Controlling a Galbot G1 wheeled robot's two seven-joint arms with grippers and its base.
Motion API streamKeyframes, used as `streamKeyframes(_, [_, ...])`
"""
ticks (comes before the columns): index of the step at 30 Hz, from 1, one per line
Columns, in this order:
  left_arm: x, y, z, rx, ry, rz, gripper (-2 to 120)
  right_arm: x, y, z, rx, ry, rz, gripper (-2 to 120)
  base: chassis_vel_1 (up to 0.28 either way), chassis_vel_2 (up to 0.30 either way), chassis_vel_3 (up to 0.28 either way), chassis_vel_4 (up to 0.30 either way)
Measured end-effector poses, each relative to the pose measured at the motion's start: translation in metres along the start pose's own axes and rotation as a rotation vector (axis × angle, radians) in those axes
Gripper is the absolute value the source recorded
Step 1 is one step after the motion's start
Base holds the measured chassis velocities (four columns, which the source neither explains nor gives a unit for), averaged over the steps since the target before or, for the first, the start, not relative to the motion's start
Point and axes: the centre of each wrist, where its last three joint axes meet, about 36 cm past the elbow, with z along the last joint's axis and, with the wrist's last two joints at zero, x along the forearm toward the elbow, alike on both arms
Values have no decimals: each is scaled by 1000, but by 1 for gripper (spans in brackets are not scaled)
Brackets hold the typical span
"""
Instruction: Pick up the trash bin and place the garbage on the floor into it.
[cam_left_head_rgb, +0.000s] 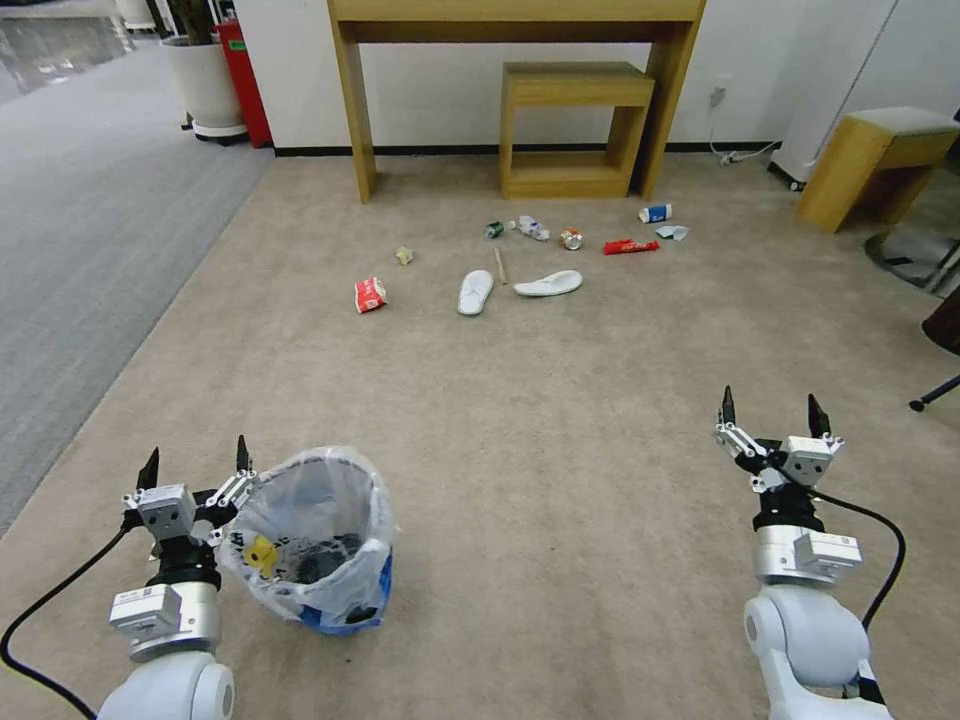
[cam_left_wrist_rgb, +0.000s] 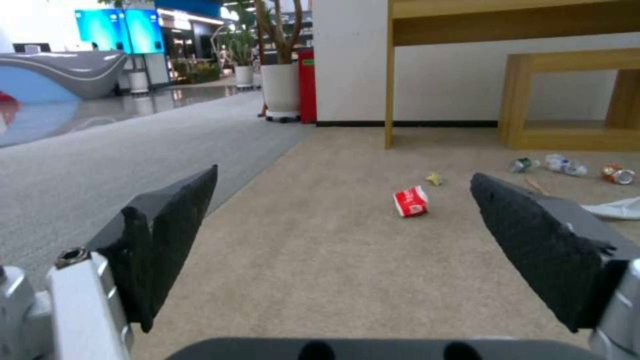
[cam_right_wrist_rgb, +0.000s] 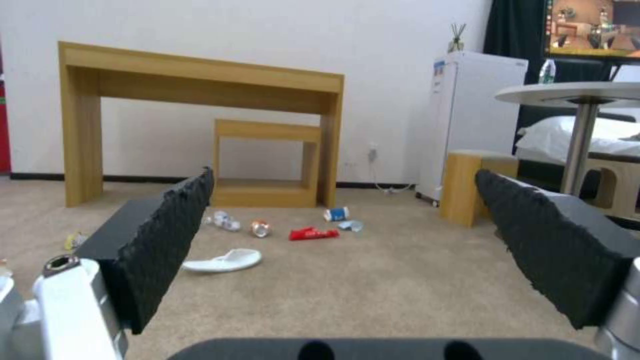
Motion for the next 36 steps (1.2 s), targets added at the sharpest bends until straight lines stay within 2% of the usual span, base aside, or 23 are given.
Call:
streamKeyframes(10, [1,0,0,0,5,0,100,1,0,1,-14,-9,-5,99,91,70,-98,-94])
streamKeyframes(22, [0,-4,-4,41,39,14,100,0,1,0,-75,-10,-16,99,4,3,-4,-6])
streamKeyframes(36, [-2,-1,2,19,45,39,100,2,2,-2,-64,-7,-10,100,0,0,0,0])
